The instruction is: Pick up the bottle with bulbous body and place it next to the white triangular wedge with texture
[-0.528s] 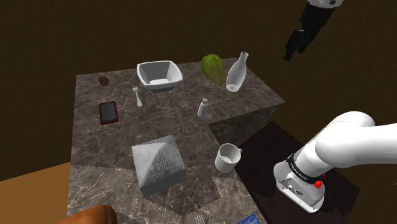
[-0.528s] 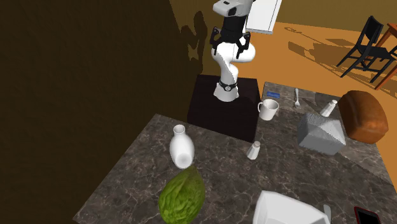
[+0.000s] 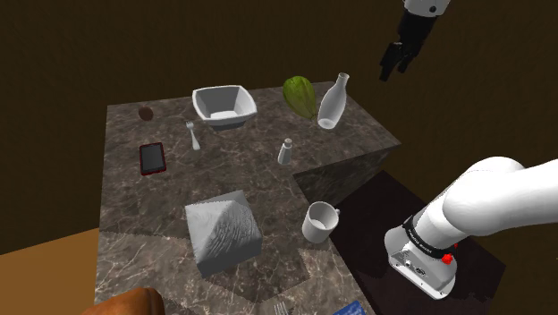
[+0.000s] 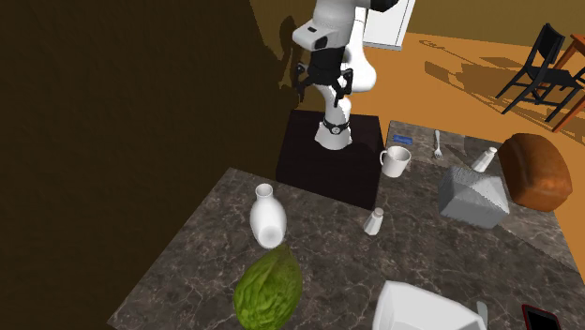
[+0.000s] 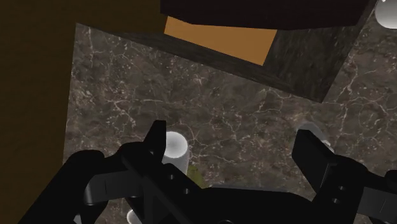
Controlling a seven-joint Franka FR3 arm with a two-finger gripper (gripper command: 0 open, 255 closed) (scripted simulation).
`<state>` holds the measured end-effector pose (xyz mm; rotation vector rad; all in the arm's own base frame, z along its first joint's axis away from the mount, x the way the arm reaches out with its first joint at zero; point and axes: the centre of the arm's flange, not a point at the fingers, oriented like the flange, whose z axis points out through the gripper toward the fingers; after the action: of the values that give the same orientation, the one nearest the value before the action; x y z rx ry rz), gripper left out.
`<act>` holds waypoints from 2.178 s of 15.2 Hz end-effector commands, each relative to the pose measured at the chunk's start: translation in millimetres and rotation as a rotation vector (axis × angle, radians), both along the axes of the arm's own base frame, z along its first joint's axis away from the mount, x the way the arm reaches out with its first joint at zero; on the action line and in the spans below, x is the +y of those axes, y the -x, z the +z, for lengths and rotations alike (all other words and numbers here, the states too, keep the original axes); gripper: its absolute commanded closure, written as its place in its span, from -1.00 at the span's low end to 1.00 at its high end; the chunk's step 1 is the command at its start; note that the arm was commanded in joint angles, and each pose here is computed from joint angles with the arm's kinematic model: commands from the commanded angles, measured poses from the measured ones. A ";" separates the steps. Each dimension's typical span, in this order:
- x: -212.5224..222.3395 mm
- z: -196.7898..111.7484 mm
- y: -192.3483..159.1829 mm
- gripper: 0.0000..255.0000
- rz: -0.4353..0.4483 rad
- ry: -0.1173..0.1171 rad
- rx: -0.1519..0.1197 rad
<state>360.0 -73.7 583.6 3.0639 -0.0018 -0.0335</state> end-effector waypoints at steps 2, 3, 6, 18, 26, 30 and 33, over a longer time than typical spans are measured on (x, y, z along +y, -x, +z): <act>-17.6 -17.5 -29.8 -1.00 0.003 -0.010 0.001; -23.8 -23.0 -40.5 -1.00 0.004 -0.013 0.001; -42.0 -39.5 -72.6 -1.00 0.006 -0.023 0.003; -112.4 -108.0 -201.0 -1.00 0.015 -0.063 0.010; -127.0 -149.4 -227.4 -1.00 0.017 -0.072 0.012; -127.1 -163.0 -226.9 -1.00 0.017 -0.072 0.012; -127.1 -163.0 -227.0 -1.00 0.017 -0.072 0.012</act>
<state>586.9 -200.8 420.9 3.1351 0.0267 -0.0516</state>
